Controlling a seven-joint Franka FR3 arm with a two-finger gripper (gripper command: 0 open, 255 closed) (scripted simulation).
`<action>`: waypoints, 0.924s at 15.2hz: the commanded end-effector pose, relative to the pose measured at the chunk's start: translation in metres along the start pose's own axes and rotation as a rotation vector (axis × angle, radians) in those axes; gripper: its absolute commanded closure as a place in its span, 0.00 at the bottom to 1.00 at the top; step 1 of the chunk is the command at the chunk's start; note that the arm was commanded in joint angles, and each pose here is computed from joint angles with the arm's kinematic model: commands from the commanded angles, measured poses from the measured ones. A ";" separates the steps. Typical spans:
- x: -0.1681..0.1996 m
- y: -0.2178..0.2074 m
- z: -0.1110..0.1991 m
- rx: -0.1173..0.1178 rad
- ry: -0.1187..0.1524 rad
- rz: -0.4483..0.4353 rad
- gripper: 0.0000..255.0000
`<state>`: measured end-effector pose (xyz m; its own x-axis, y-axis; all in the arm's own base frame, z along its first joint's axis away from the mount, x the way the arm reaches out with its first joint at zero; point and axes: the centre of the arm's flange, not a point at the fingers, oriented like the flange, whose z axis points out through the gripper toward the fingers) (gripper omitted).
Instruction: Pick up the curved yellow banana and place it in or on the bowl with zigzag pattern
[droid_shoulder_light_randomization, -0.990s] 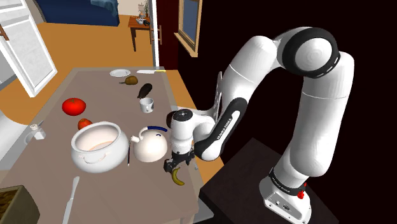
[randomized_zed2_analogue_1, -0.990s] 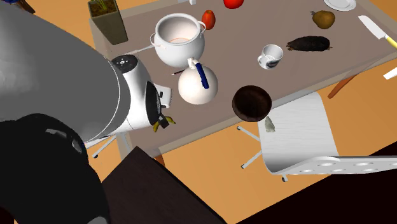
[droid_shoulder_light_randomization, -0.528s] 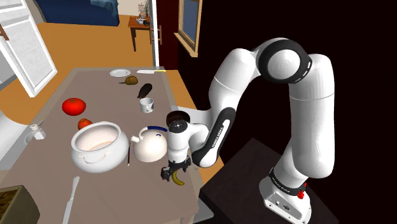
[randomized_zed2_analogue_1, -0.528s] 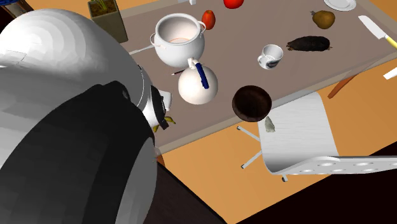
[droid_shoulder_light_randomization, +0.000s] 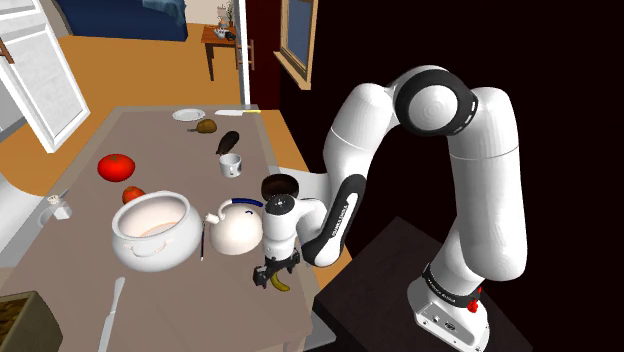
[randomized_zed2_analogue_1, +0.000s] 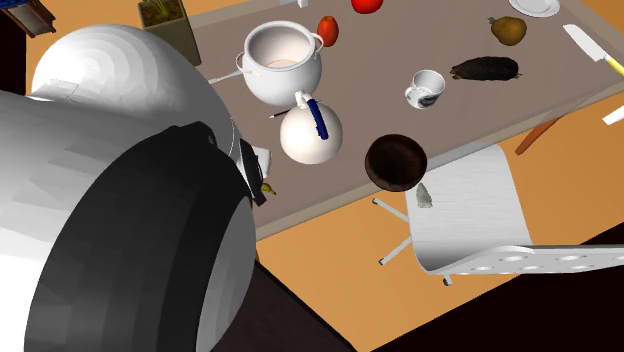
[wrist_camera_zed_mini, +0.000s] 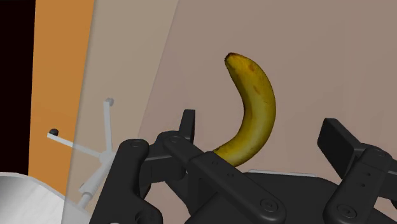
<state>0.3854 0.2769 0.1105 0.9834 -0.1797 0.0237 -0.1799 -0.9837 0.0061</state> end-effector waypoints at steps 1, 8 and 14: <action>0.000 0.000 0.000 0.000 0.000 0.000 0.00; 0.000 0.000 0.000 0.000 0.000 0.000 1.00; 0.000 0.000 -0.010 0.000 0.000 0.000 1.00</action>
<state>0.3859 0.2773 0.1173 0.9835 -0.1790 0.0250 -0.1792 -0.9838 0.0046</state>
